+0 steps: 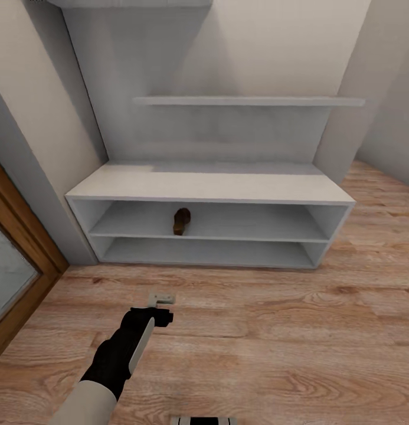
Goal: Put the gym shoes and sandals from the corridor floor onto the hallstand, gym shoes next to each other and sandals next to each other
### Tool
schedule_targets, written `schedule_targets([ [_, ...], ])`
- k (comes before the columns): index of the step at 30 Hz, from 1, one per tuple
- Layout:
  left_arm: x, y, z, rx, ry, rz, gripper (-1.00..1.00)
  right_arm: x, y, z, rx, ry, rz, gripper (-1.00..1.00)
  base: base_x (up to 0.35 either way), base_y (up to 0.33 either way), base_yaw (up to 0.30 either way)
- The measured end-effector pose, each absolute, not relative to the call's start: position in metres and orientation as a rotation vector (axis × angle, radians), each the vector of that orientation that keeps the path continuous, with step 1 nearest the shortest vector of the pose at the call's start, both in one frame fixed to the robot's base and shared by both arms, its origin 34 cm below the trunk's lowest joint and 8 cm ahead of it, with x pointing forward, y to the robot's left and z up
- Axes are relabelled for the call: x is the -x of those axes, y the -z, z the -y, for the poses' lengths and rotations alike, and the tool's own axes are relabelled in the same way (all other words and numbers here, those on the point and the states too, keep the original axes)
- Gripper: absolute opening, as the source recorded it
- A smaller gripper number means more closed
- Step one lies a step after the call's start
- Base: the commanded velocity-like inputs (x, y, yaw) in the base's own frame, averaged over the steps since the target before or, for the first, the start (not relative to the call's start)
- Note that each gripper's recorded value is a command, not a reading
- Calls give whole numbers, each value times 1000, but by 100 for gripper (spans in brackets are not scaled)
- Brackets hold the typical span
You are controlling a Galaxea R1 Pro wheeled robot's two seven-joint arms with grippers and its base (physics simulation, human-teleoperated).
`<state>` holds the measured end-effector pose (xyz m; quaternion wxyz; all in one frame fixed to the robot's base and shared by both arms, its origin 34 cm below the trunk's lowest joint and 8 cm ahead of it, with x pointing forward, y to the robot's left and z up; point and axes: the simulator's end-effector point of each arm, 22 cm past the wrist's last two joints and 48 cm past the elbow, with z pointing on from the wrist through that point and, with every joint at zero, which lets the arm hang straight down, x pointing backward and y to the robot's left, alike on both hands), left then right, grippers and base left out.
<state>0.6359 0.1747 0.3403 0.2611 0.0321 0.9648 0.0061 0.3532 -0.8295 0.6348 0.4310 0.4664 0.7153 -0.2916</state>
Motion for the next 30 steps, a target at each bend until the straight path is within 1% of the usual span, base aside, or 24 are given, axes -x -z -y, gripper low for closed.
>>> schedule_targets([
  [6, -636, -341, -175, -87, -17, -2611, 100, -353, -635, 830, -1163, 727, -1783, -100, -131, 0, 0],
  [22, -644, -346, -168, -77, 28, -2566, 100, -354, -635, 829, -1162, 726, -1784, -100, -7, 0, 0],
  [27, -666, -367, -133, -110, 251, -2401, 100, -354, -635, 829, -1162, 726, -1784, -100, 0, 0, 0],
  [30, -670, -379, -118, -203, 438, -2257, 100, -354, -635, 829, -1162, 726, -1785, -100, 0, 0, 0],
])
